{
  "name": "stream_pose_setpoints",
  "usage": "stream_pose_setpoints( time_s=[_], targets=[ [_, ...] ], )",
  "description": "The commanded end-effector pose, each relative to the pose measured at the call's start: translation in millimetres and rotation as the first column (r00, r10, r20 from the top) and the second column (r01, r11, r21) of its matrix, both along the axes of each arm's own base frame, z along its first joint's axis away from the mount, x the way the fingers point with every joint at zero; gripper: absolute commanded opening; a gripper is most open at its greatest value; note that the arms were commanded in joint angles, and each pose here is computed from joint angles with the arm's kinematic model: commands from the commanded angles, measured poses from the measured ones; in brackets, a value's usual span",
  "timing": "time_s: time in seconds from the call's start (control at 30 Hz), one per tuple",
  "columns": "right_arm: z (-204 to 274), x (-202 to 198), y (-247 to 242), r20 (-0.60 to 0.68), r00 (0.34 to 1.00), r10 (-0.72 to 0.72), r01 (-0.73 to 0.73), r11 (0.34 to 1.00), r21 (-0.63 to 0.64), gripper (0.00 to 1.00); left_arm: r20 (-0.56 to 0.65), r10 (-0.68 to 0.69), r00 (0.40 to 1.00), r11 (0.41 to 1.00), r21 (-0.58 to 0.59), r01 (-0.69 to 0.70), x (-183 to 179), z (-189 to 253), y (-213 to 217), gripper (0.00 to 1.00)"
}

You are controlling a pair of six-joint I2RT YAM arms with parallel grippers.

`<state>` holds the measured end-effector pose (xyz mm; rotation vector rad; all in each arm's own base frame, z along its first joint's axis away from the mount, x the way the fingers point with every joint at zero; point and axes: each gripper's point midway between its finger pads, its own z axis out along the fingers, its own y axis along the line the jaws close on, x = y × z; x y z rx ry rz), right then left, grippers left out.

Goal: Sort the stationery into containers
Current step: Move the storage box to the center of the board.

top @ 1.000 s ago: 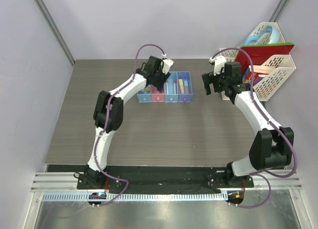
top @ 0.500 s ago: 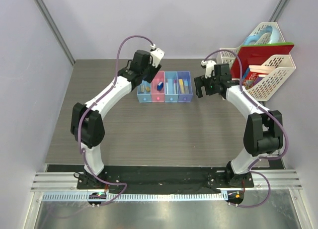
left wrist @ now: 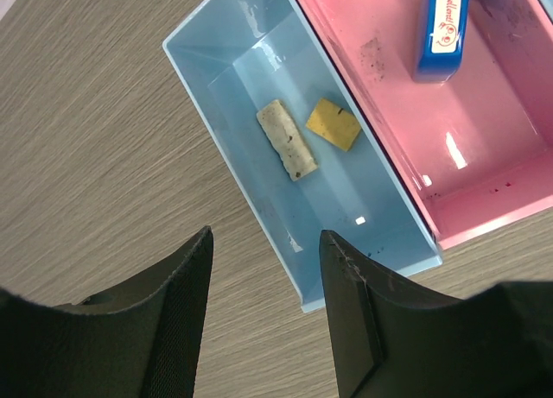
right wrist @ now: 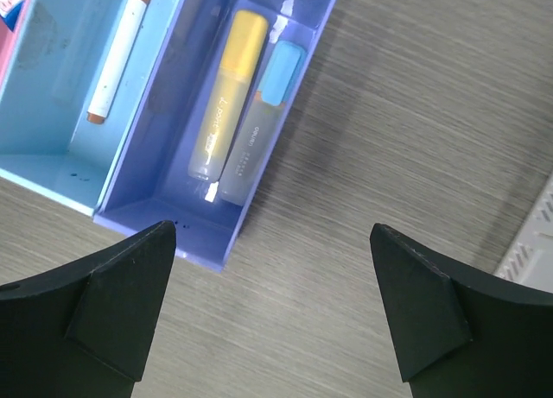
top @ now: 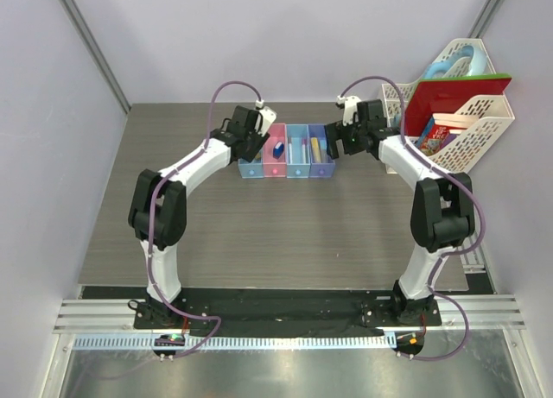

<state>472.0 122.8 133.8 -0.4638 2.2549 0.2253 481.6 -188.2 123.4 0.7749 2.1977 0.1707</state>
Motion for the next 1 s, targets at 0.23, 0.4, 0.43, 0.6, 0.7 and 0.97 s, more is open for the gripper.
stream_pose_setpoints(
  time_s=[0.23,0.4,0.43,0.6,0.7,0.97],
  targets=[
    [-23,17,22,-0.004,1.0,0.022,-0.022,1.0,-0.013,1.0,-0.017,-0.01,1.0,1.0,0.004,0.01,3,-20,-2,0.53],
    [-29,14,22,-0.015,1.0,0.025,-0.025,0.999,-0.023,0.99,-0.058,-0.024,0.998,1.0,-0.006,0.023,-4,-36,-5,0.53],
    [-29,13,22,-0.016,1.0,0.025,-0.026,0.999,-0.025,1.0,-0.063,-0.026,0.998,1.0,-0.01,0.025,-6,-36,-5,0.53],
    [-32,3,24,-0.029,0.999,0.038,-0.039,0.999,-0.034,1.0,-0.099,-0.039,0.994,0.999,-0.035,0.035,-17,-43,-7,0.53],
    [-35,-7,28,-0.041,0.998,0.051,-0.053,0.998,-0.037,1.0,-0.109,-0.04,0.993,0.999,-0.036,0.036,-21,-45,-6,0.52],
    [-46,-41,38,-0.077,0.993,0.093,-0.097,0.993,-0.06,1.0,-0.137,-0.062,0.989,0.997,-0.049,0.055,-41,-47,-6,0.52]
  ],
)
